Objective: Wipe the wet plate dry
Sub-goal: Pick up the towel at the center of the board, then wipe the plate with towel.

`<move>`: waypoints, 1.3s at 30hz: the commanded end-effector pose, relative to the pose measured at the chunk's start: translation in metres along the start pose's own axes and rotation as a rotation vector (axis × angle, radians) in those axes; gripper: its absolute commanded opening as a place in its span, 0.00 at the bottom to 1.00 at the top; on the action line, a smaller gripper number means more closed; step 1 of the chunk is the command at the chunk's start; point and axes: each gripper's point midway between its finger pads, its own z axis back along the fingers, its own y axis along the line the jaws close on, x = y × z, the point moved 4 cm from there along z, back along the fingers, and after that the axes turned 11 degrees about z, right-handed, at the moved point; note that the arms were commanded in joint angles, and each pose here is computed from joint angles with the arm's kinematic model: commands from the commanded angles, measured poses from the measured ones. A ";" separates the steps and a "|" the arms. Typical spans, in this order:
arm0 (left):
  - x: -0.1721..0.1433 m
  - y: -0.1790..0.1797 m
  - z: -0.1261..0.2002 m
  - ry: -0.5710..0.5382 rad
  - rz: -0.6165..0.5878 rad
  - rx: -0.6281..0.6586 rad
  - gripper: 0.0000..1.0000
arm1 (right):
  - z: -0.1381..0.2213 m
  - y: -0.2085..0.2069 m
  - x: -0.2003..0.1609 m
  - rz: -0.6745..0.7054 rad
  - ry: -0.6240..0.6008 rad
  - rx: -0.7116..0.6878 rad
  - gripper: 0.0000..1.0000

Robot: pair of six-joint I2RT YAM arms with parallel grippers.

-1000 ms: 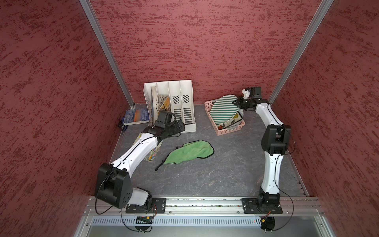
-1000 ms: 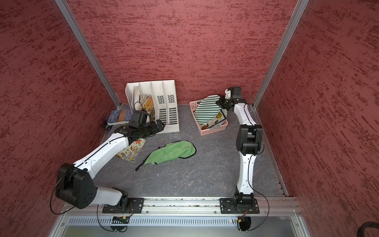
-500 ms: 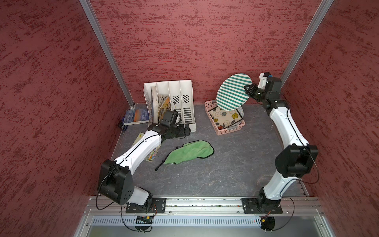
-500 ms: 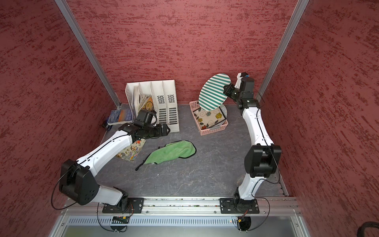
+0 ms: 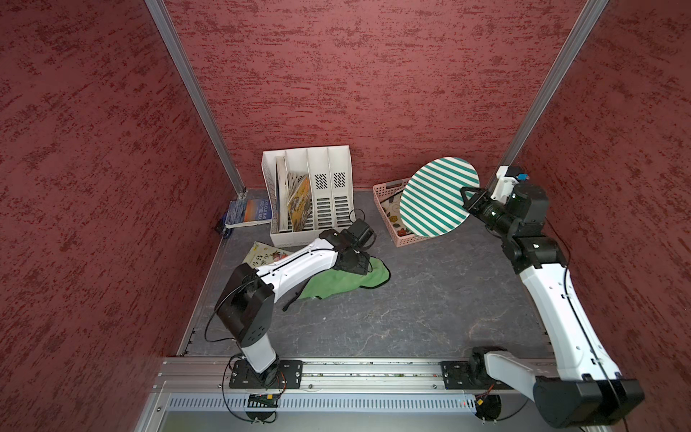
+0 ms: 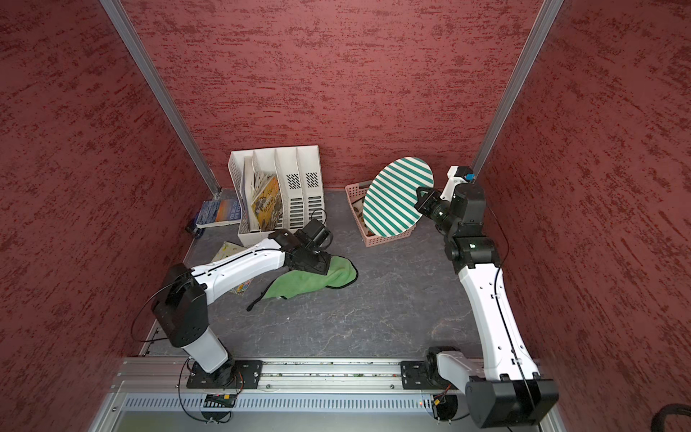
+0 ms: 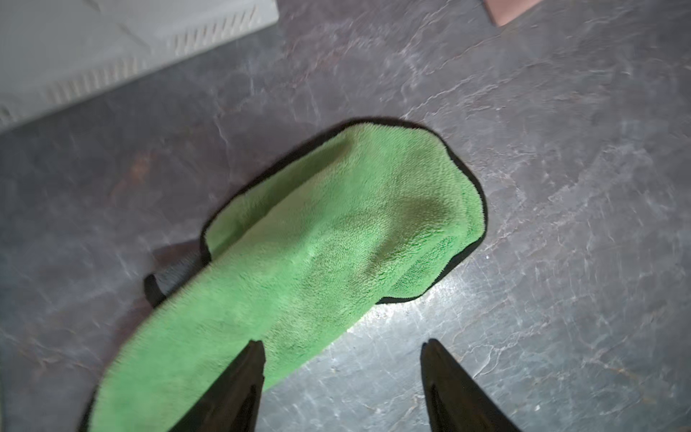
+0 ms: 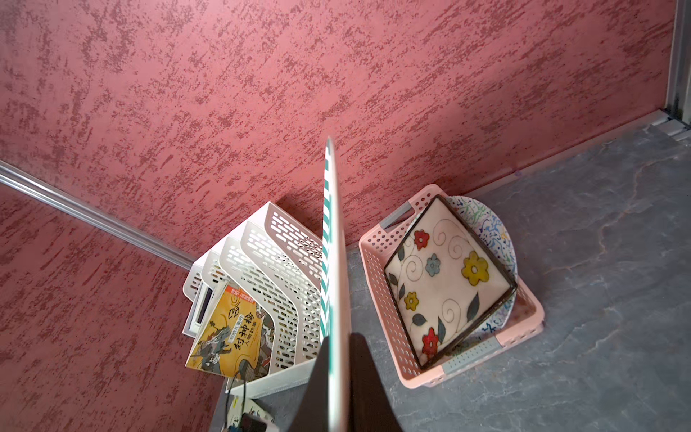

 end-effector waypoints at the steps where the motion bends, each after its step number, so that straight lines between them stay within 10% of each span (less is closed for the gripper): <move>1: -0.010 0.004 -0.013 0.049 0.090 0.092 0.65 | 0.004 -0.001 -0.005 -0.002 0.014 -0.009 0.00; 6: -0.018 0.003 -0.050 0.087 0.156 0.243 0.99 | 0.015 0.003 -0.016 -0.012 0.041 0.016 0.00; 9: -0.021 0.006 -0.067 0.078 0.193 0.315 0.99 | 0.026 0.002 -0.025 -0.021 0.055 0.024 0.00; 12: -0.025 0.010 -0.080 0.079 0.246 0.343 0.84 | 0.038 0.001 -0.036 -0.024 0.062 0.021 0.00; 16: -0.023 0.001 -0.083 0.064 0.268 0.256 0.35 | 0.049 -0.004 -0.051 -0.051 0.067 0.016 0.00; 19: -0.001 -0.025 -0.040 -0.041 0.226 0.055 0.02 | 0.051 -0.012 -0.058 -0.105 0.042 -0.008 0.00; 30: 0.052 -0.105 0.191 -0.260 0.020 -0.654 0.00 | 0.013 0.018 -0.056 -0.260 0.019 0.363 0.00; 39: 0.056 -0.174 0.204 -0.204 -0.113 -0.777 0.00 | 0.014 0.041 -0.022 -0.398 -0.088 0.545 0.00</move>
